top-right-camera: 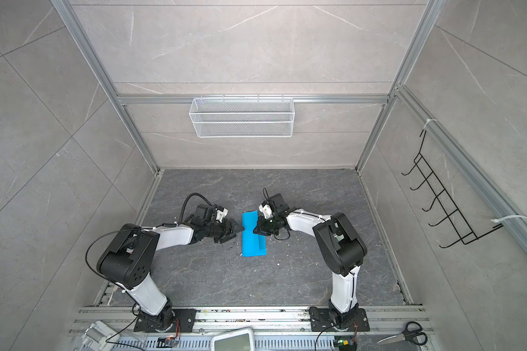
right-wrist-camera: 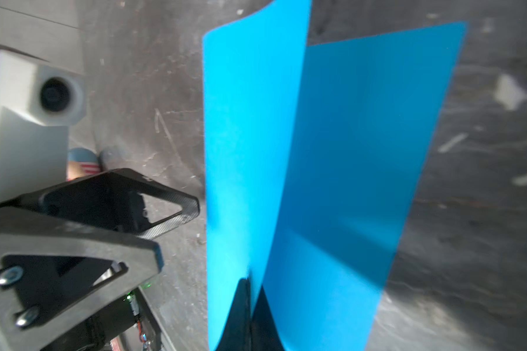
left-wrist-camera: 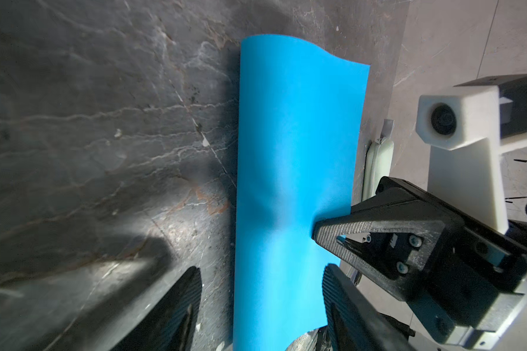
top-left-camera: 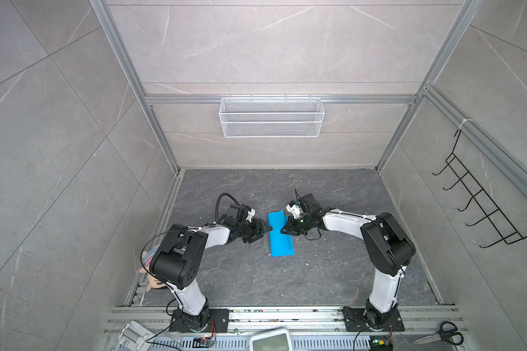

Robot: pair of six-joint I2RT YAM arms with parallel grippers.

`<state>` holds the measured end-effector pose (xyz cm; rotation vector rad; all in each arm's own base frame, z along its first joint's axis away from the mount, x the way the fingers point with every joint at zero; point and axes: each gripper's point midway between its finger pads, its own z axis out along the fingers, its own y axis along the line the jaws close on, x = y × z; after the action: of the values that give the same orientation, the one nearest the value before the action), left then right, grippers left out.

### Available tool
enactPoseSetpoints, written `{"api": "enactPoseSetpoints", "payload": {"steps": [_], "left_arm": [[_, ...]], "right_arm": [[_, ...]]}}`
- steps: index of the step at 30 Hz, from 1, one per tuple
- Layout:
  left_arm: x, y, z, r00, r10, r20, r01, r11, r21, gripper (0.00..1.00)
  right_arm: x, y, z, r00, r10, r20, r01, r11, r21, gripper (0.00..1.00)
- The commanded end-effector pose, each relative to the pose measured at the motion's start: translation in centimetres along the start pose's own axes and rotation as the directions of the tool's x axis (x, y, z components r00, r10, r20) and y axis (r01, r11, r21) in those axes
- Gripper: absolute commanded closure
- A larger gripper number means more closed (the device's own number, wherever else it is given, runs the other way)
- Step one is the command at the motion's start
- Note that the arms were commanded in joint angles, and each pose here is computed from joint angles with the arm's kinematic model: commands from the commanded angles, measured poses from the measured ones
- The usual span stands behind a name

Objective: Fold a paper plane with a square sheet of paper (pick it up from the middle)

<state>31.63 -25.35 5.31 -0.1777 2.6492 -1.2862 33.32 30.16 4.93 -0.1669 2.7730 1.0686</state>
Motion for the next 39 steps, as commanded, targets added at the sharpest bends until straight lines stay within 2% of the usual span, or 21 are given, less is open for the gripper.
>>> {"api": "enactPoseSetpoints", "payload": {"steps": [1, 11, 22, 39], "left_arm": [[-0.6, -0.9, 0.6, 0.999, 0.031, -0.006, -0.031, 0.999, -0.026, 0.34], [0.1, -0.5, 2.0, 0.997, 0.047, -0.059, -0.053, 0.992, -0.112, 0.38], [0.8, -0.2, 2.9, 0.994, 0.022, -0.106, -0.039, 0.985, -0.167, 0.50], [1.6, 2.1, 3.5, 0.988, -0.006, -0.153, -0.043, 0.947, -0.317, 0.61]], "right_arm": [[0.2, -1.8, 0.4, 1.000, -0.008, -0.011, 0.009, 0.996, 0.089, 0.96], [0.0, -2.3, 1.0, 1.000, -0.017, -0.025, 0.019, 0.994, 0.109, 0.96], [-0.1, -2.8, 1.4, 0.999, -0.011, -0.036, 0.016, 0.992, 0.126, 0.96], [0.3, -2.9, 1.3, 0.999, -0.009, -0.042, 0.014, 0.992, 0.126, 0.95]]}}
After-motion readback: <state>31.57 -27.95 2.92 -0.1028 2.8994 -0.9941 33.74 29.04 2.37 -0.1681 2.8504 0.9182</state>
